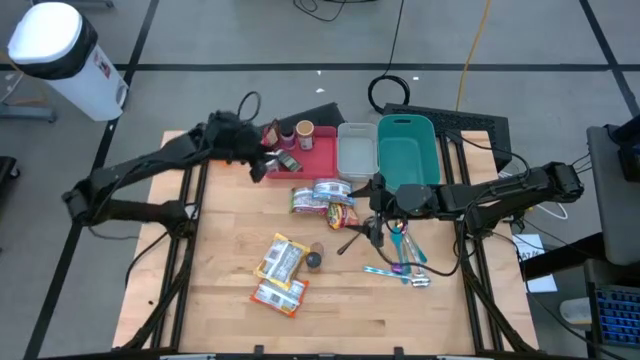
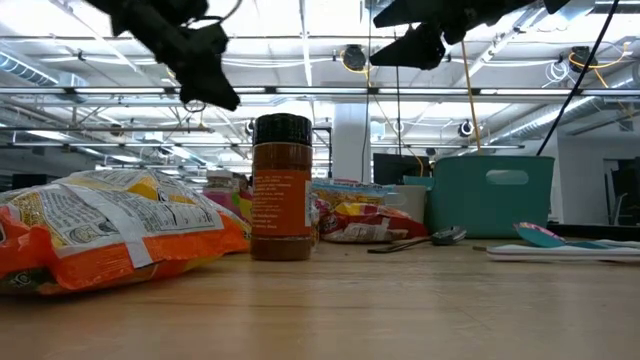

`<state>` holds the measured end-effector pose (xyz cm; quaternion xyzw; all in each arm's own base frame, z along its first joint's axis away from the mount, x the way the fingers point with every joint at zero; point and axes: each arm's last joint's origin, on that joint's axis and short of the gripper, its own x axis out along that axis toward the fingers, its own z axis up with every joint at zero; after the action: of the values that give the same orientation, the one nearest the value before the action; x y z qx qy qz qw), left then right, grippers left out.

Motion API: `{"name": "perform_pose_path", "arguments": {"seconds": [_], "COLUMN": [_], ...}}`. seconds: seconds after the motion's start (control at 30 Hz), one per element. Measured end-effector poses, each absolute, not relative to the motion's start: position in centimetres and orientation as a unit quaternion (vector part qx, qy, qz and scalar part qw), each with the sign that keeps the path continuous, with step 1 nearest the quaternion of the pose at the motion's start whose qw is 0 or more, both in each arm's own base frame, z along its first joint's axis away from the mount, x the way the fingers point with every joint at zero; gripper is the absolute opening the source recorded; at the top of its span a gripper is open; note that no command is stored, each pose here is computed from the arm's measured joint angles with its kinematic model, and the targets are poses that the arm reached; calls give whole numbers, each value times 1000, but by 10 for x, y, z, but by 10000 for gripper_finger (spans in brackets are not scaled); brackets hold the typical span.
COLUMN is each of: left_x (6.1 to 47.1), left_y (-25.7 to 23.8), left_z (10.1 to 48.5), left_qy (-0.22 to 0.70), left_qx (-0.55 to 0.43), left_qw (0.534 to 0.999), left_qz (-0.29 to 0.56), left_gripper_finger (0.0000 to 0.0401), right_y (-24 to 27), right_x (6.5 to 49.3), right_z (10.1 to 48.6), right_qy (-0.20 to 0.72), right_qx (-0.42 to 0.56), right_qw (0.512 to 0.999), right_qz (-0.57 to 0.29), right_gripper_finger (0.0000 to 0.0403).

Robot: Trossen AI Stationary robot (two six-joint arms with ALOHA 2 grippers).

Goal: Pick & Place Food Item
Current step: Put the blue noodle pack into the green bin

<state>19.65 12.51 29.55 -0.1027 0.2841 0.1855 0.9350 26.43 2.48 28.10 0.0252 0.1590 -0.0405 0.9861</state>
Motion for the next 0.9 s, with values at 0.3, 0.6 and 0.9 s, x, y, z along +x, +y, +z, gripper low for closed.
{"name": "perform_pose_path", "arguments": {"seconds": [0.3,0.6,0.9], "left_x": [150,121,100], "left_y": [78,58,47], "left_z": [260,236,235], "left_qy": [153,102,88], "left_qx": [-98,-97,-88], "left_qw": [969,977,980], "left_qz": [167,157,156], "left_gripper_finger": [100,97,97], "right_y": [25,25,25], "right_x": [265,266,266], "right_z": [283,288,288], "right_qy": [146,122,121], "right_qx": [76,80,80], "right_qw": [985,988,988], "right_qz": [-48,-45,-46], "right_gripper_finger": [397,397,399]}}
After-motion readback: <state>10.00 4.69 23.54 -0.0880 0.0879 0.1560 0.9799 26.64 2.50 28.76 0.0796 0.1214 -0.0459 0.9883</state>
